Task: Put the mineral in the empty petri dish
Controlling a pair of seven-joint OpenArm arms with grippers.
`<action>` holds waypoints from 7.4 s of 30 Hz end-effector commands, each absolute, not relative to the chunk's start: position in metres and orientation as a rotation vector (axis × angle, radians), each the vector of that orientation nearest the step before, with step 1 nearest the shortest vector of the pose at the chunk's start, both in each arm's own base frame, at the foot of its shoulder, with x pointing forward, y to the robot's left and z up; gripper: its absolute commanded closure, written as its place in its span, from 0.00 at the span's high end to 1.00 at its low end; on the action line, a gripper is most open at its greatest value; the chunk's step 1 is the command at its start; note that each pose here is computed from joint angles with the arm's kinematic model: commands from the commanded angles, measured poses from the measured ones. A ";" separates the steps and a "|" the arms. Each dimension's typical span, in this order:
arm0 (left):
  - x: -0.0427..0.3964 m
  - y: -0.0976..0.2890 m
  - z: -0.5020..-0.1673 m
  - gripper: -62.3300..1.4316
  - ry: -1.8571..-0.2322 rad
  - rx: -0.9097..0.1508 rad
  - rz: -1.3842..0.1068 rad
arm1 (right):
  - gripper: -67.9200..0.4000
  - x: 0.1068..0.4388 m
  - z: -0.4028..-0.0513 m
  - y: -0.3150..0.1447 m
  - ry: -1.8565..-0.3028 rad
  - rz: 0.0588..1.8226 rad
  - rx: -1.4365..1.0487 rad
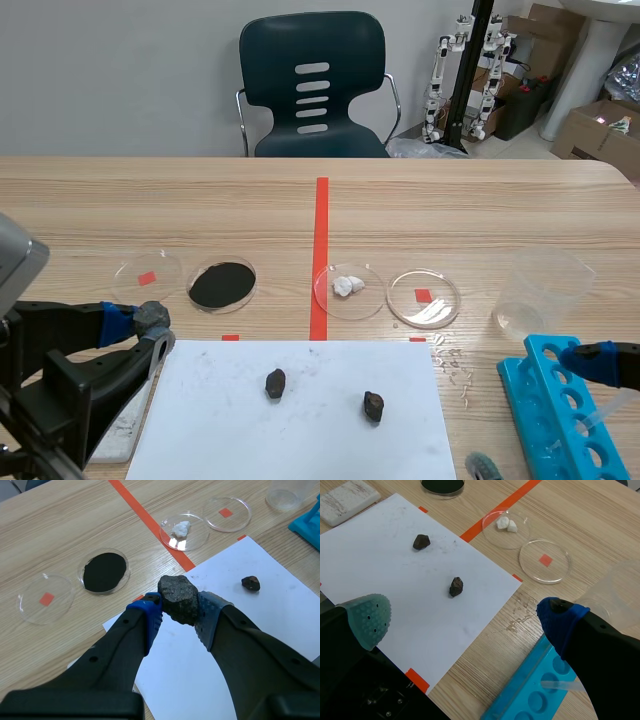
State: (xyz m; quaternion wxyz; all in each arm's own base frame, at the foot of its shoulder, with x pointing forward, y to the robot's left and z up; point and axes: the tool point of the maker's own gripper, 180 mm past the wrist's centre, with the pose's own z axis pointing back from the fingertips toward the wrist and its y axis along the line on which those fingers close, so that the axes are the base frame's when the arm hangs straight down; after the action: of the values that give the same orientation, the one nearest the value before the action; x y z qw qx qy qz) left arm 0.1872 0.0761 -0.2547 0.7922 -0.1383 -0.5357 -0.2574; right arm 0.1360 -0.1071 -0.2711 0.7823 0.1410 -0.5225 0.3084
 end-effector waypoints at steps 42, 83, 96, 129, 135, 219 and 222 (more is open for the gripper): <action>0.235 0.111 -0.278 0.22 -1.056 -0.136 -0.329 | 0.90 0.141 -0.262 -0.105 -1.166 0.665 0.315; 0.404 0.187 -0.362 0.22 -0.716 0.082 0.230 | 0.90 0.141 -0.262 -0.105 -1.165 0.665 0.315; 0.413 0.198 -0.379 0.23 -0.669 0.116 0.264 | 0.90 0.141 -0.262 -0.105 -1.165 0.665 0.315; 0.407 0.200 -0.402 0.61 -0.662 0.138 0.270 | 0.90 0.141 -0.262 -0.105 -1.165 0.665 0.315; 0.407 0.200 -0.401 0.82 -0.664 0.138 0.271 | 0.90 0.141 -0.262 -0.105 -1.165 0.665 0.315; 0.399 0.212 -0.375 1.00 -0.760 0.144 0.230 | 0.90 0.141 -0.262 -0.105 -1.165 0.665 0.315; 0.399 0.212 -0.375 1.00 -0.760 0.144 0.230 | 0.90 0.141 -0.262 -0.105 -1.165 0.665 0.315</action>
State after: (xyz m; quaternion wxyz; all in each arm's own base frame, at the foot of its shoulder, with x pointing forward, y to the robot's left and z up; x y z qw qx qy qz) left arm 0.3922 0.2086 -0.3845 0.9252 0.0685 -0.3562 0.1112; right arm 0.1360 -0.1071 -0.2712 0.7824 0.1410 -0.5223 0.3084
